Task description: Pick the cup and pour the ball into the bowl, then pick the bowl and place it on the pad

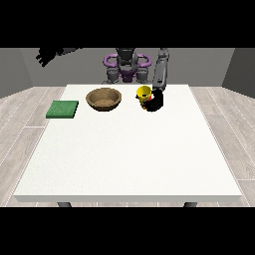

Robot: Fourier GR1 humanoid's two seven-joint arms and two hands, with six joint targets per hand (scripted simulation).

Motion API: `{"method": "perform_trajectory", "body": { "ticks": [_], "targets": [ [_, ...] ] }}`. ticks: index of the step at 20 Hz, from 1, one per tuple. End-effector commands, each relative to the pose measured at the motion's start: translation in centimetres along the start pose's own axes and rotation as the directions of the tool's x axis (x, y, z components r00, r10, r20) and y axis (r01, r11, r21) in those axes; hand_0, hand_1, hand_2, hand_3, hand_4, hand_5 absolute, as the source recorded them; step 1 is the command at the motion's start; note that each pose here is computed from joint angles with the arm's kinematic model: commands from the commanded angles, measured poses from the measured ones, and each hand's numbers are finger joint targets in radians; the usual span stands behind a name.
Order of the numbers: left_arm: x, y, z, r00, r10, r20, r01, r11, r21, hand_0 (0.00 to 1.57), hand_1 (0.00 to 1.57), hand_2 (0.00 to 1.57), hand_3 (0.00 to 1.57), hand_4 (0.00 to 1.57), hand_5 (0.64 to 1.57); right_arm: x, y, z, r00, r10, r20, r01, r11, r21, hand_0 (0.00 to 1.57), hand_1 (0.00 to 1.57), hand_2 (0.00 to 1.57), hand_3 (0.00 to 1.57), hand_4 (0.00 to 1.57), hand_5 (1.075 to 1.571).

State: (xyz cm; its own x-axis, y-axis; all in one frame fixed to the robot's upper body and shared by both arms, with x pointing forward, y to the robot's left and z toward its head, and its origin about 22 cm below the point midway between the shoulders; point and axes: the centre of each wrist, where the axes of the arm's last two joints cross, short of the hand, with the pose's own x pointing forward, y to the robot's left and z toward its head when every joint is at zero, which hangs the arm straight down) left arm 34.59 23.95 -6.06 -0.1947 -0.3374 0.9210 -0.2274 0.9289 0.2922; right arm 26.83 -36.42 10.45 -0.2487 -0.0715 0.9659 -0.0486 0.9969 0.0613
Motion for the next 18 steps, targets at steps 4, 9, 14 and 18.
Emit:
{"method": "perform_trajectory", "body": {
  "ticks": [4,9,14,18],
  "targets": [
    [4.5,-5.1,-2.5,0.95,-0.307,0.059,0.311,0.949,-0.062,1.3,1.3,1.57,1.57,1.4,1.488,-2.1,-2.8,0.0,0.992,-0.001,-0.123,-0.007,0.998,-0.063,0.0,0.0,0.0,0.28,0.64,1.564],
    [4.0,-3.4,-4.0,0.718,-0.675,0.171,0.689,0.723,-0.043,1.37,1.37,1.57,1.57,1.45,1.531,-3.7,-1.7,0.2,0.988,-0.041,-0.151,0.039,0.999,-0.019,0.0,0.0,0.0,0.19,0.66,1.563],
    [5.4,-10.5,-1.4,0.618,-0.758,0.208,0.786,0.603,-0.137,1.35,1.35,1.57,1.57,1.44,1.54,-6.7,-5.5,3.5,0.973,-0.038,-0.227,0.013,0.994,-0.11,0.0,0.0,0.0,0.0,0.68,1.559],
    [8.8,-13.5,-2.3,0.536,-0.807,0.246,0.844,0.51,-0.168,1.36,1.36,1.57,1.57,1.44,1.545,-6.6,-6.8,2.9,0.967,-0.054,-0.248,0.021,0.991,-0.131,0.0,0.0,0.0,0.0,0.68,1.559]
  ]
}}
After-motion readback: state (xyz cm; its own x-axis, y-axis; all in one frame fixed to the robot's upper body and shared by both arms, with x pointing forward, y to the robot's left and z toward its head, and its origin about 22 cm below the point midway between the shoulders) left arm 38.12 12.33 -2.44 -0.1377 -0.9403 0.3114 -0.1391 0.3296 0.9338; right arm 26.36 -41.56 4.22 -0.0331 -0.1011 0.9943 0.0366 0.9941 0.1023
